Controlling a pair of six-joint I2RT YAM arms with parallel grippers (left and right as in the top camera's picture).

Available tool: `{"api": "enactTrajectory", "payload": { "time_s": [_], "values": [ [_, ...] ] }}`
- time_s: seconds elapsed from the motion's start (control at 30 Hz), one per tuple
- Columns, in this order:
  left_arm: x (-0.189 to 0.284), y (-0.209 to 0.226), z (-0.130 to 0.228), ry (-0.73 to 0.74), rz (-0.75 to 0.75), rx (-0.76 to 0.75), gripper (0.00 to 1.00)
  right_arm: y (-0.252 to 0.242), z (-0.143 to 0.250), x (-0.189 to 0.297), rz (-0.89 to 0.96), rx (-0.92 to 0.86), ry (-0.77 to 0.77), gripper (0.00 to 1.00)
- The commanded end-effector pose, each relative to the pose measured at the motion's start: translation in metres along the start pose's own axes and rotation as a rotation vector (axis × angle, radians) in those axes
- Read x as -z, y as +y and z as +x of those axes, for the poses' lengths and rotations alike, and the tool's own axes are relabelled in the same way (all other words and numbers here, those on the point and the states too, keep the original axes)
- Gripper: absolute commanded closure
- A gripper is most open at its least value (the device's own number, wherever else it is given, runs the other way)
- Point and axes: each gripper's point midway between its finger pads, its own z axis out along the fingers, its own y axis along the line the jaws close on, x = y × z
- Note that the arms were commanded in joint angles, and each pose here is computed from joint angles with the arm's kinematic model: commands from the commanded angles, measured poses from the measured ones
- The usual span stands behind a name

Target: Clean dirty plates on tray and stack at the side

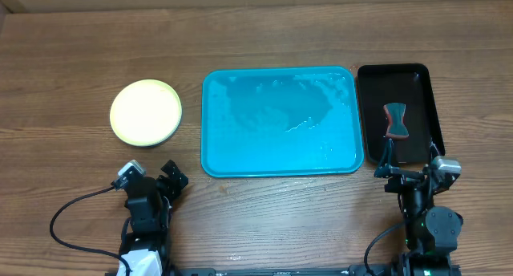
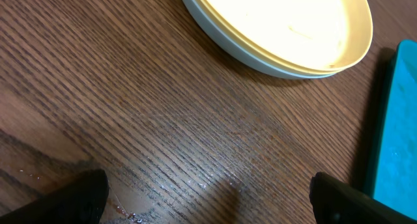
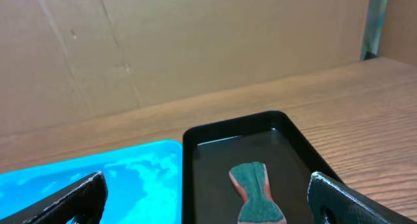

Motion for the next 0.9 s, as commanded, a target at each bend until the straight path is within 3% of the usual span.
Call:
{"api": "enactTrajectory", "payload": {
  "time_s": [0.0, 0.87],
  "values": [
    [0.0, 0.0197, 0.0266, 0.08, -0.055, 0.013, 0.0, 0.0042, -0.0038, 0.0044, -0.022, 0.001, -0.029, 0.0],
    [0.0, 0.0197, 0.0266, 0.08, -0.055, 0.013, 0.01, 0.0072, -0.0006, 0.0111, -0.044, -0.002, -0.023, 0.0]
  ]
}}
